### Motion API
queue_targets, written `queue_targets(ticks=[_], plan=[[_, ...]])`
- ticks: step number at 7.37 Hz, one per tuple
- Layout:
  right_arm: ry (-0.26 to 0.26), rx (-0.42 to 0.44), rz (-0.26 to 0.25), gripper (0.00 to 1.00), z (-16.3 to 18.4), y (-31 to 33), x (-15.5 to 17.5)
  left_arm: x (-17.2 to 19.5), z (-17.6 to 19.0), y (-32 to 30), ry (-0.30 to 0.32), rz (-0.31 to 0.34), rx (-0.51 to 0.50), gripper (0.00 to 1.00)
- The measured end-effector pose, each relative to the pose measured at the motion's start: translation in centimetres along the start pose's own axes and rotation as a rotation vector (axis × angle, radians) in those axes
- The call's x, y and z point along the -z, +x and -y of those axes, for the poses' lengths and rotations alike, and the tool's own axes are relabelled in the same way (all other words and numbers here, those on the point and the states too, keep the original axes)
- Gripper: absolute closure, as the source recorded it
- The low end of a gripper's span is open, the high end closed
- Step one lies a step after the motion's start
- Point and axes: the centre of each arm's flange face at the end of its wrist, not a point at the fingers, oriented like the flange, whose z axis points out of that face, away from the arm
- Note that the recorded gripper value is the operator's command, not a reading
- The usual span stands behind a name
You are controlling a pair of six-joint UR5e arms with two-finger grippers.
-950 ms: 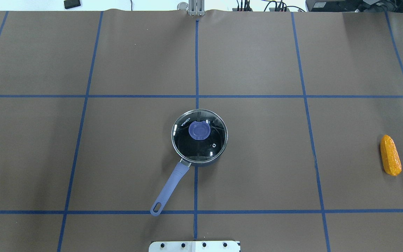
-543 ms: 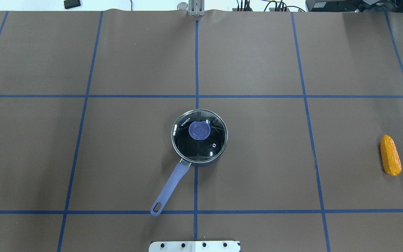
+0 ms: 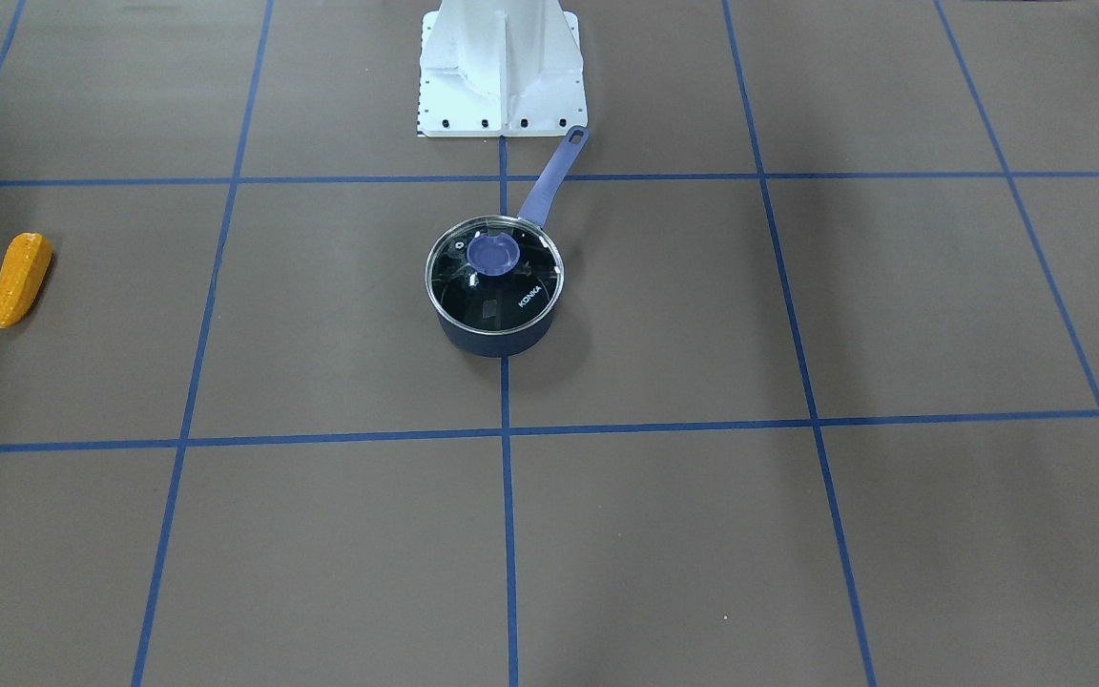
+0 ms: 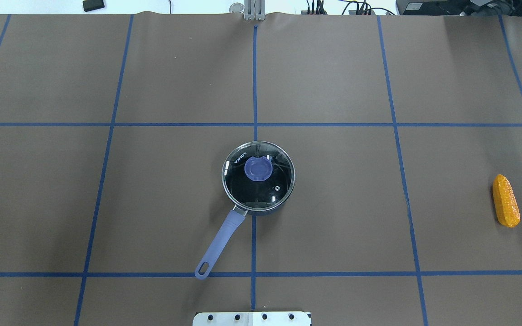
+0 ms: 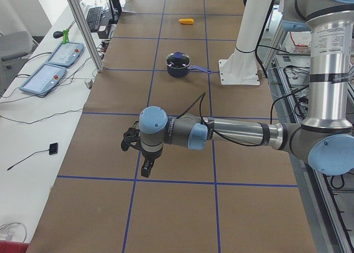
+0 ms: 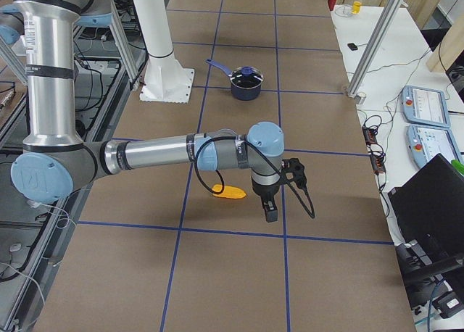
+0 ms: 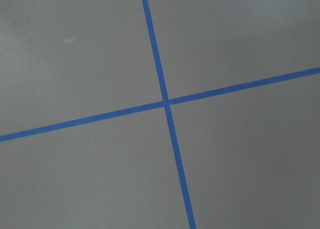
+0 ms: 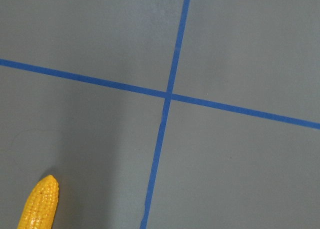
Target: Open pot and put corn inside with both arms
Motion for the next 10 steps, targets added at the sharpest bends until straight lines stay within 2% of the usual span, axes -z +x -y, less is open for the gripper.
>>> queue_targets(ticks=[1, 4, 5, 6, 8, 10], plan=[[0.05, 0.04, 0.003, 0.0, 0.4, -0.4, 0.4, 0.9, 1.7, 0.7, 0.043, 0.004, -0.043, 0.01], [0.113, 0.087, 0.023, 0.0, 1.0, -1.1, 0.9, 3.0, 5.3, 2.6, 0.141, 0.011, -0.138, 0.02], [0.134, 0.069, 0.026, 0.0, 1.7, -1.7, 1.3, 3.4, 6.6, 4.6, 0.172, 0.004, -0.178, 0.02], [0.155, 0.016, 0.037, 0.0, 2.5, -2.8, 1.3, 2.6, 8.1, 7.6, 0.188, -0.021, -0.193, 0.01], [0.18, -0.098, 0.076, 0.0, 4.1, -6.4, 0.2, -0.3, 11.0, 15.3, 0.206, -0.102, -0.078, 0.01], [0.173, -0.192, 0.094, 0.0, 5.6, -10.1, -1.0, -2.7, 14.4, 24.6, 0.189, -0.174, 0.068, 0.01]])
